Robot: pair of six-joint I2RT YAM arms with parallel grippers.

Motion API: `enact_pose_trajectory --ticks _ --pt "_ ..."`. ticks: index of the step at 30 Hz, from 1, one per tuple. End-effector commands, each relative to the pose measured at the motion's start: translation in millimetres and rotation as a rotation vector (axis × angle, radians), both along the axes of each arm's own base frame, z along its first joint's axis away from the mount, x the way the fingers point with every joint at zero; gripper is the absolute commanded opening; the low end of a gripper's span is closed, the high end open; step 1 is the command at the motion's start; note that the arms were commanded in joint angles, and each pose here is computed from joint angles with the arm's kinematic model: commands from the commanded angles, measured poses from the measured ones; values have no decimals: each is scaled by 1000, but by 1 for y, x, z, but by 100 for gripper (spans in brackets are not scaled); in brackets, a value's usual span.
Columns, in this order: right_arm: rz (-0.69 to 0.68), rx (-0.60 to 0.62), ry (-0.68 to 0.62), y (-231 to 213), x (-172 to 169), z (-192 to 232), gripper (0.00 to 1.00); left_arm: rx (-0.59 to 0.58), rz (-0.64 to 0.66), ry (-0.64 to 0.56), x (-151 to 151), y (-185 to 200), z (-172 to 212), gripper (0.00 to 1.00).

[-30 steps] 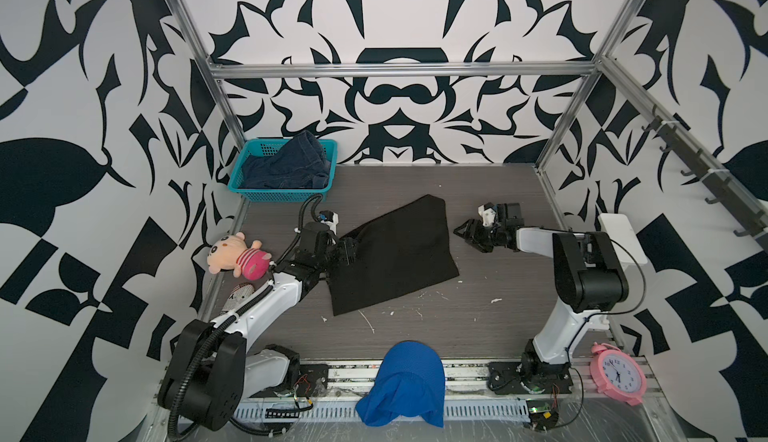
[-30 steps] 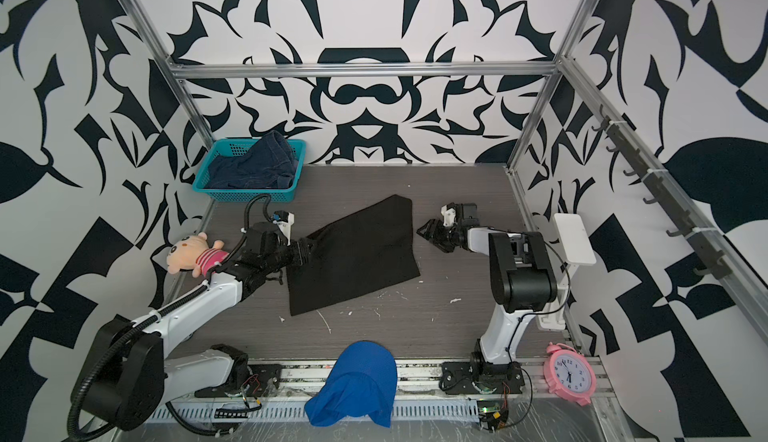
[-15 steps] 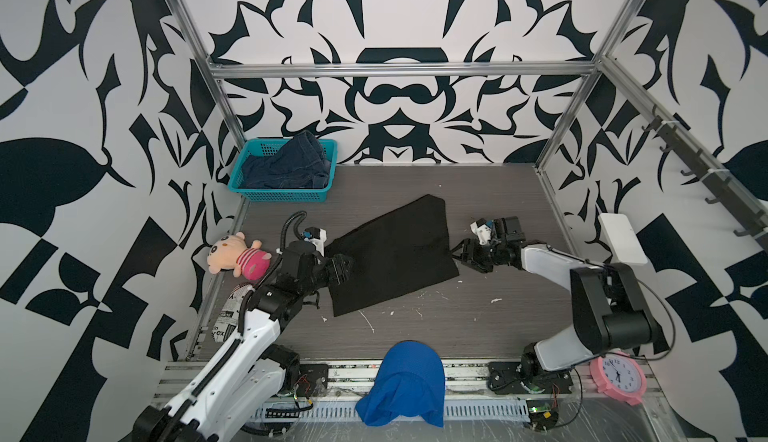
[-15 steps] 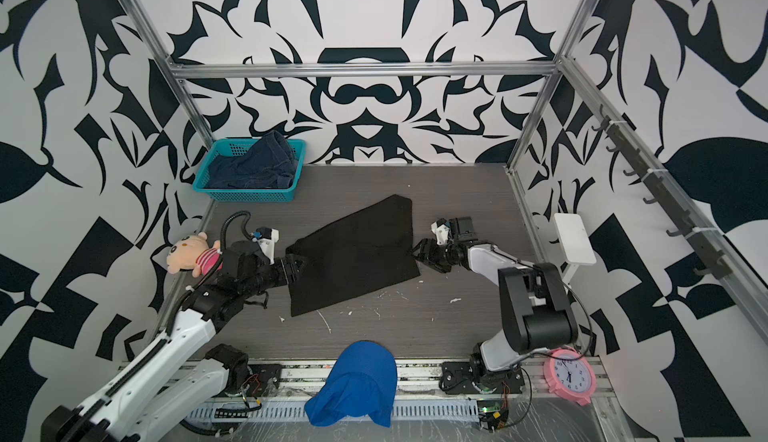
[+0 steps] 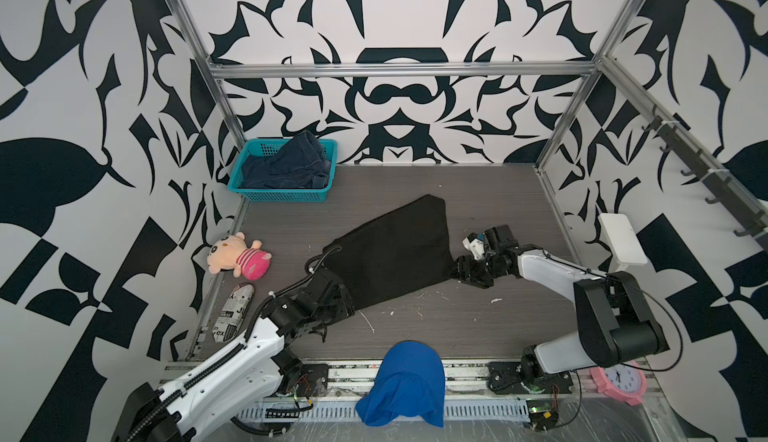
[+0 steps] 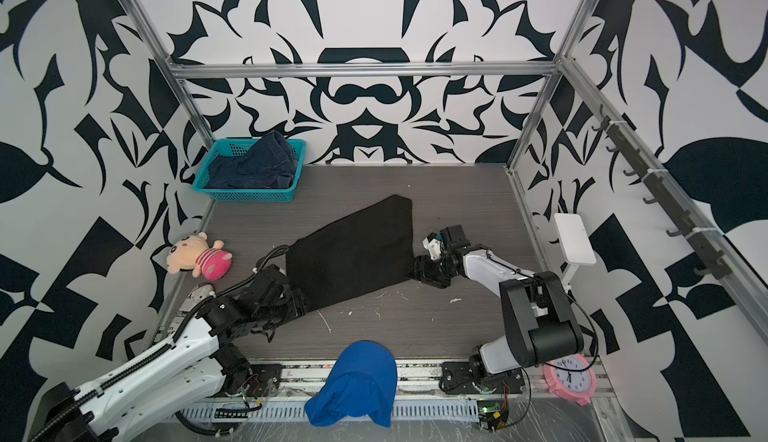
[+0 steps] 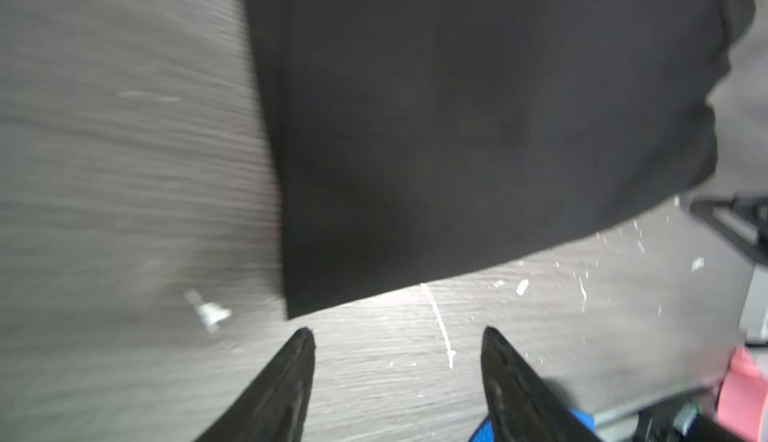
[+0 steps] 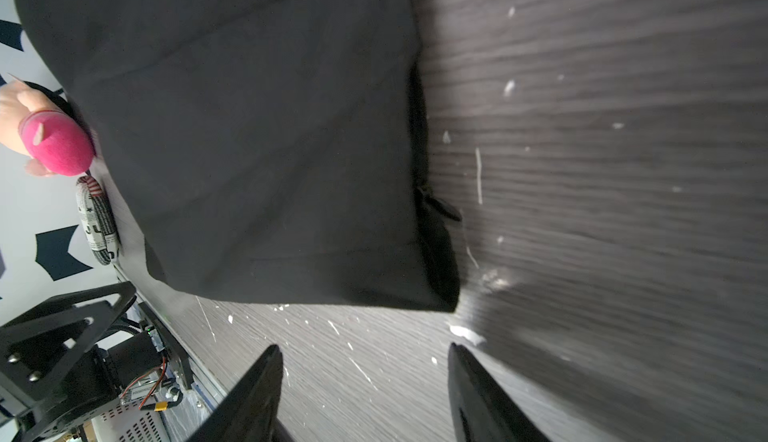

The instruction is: Fold and stack the skirts

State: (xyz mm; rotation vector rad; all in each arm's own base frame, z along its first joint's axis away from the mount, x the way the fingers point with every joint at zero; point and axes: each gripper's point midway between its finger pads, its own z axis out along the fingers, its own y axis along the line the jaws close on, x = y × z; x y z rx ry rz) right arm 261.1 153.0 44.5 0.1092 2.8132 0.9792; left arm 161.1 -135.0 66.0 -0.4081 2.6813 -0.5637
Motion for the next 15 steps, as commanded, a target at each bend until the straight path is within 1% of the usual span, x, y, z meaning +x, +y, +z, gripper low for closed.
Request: enact_pose_trajectory --ticks 1,3,6,9,11,15 --pt "8 -14 -30 -1 2 3 67 76 145 53 -10 28 -3 67" --pt "17 -11 -36 1 0 3 67 98 148 75 -14 32 -6 67" --pt "44 -6 -40 8 -1 -1 67 114 137 79 -13 32 -11 71" --pt "68 7 -41 17 0 -3 66 66 93 58 -5 16 -19 72" --pt "72 8 -55 21 4 -5 66 40 65 25 3 7 -23 70" --pt "51 3 -87 22 16 -6 64 -2 39 -49 19 -7 -22 61"
